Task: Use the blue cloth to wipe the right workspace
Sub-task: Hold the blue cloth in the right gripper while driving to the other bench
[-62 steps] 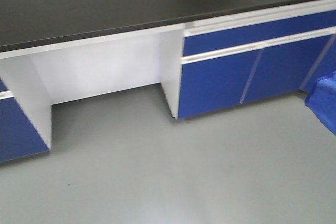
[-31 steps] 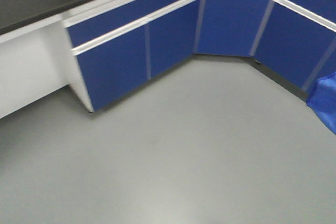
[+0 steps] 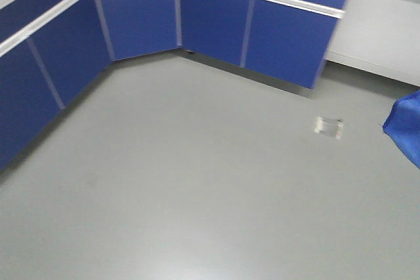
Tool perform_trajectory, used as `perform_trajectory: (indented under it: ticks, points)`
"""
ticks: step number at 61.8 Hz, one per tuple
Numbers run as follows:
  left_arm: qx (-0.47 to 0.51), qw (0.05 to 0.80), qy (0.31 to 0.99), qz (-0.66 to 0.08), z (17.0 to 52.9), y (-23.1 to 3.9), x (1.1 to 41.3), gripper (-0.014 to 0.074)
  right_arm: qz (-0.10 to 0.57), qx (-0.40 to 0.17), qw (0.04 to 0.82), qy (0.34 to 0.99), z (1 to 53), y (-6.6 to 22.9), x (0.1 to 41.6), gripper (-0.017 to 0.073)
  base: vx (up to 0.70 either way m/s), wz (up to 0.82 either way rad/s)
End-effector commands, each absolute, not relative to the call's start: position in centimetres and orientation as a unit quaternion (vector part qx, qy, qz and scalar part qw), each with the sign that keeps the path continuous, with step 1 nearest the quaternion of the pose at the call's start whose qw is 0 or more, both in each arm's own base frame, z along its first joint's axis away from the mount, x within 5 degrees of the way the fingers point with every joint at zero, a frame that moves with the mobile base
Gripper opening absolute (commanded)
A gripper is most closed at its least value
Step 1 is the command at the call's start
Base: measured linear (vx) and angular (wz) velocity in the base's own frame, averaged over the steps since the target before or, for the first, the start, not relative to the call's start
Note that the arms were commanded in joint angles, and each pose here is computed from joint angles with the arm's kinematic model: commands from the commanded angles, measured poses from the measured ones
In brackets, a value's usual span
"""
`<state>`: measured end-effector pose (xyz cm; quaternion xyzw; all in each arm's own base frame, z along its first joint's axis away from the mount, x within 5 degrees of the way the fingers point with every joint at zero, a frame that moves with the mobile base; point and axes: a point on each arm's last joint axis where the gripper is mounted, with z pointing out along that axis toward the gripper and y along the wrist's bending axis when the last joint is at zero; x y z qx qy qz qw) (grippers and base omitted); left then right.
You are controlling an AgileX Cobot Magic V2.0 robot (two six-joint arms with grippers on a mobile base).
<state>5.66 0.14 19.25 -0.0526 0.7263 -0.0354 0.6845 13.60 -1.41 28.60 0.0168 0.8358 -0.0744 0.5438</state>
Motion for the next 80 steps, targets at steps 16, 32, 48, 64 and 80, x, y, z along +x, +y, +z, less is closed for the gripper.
perform_trajectory:
  ticks: [16, 32, 48, 64, 80]
  points:
    - [-0.054, 0.707, 0.703, -0.044, 19.02, 0.09, 5.69, -0.0006, -0.074, 0.001, 0.581, 0.810, 30.08, -1.20, 13.83, 0.0000, -0.17, -0.73]
    - [-0.054, 0.707, 0.703, -0.044, 19.02, 0.09, 5.69, -0.0006, -0.076, 0.003, 0.575, 0.815, 29.96, -1.26, 13.78, 0.0000, -0.14, -0.67]
    - [-0.054, 0.707, 0.703, -0.044, 19.02, 0.09, 5.69, -0.0006, -0.076, 0.003, 0.575, 0.815, 29.96, -1.26, 13.78, 0.0000, -0.06, -0.50]
    - [-0.054, 0.707, 0.703, -0.044, 19.02, 0.09, 5.69, -0.0006, -0.076, 0.003, 0.575, 0.815, 29.96, -1.26, 13.78, 0.0000, 0.04, -0.23]
    - [-0.054, 0.707, 0.703, -0.044, 19.02, 0.09, 5.69, -0.0006, -0.076, 0.003, 0.575, 0.815, 29.96, -1.26, 13.78, 0.0000, 0.11, -0.20]
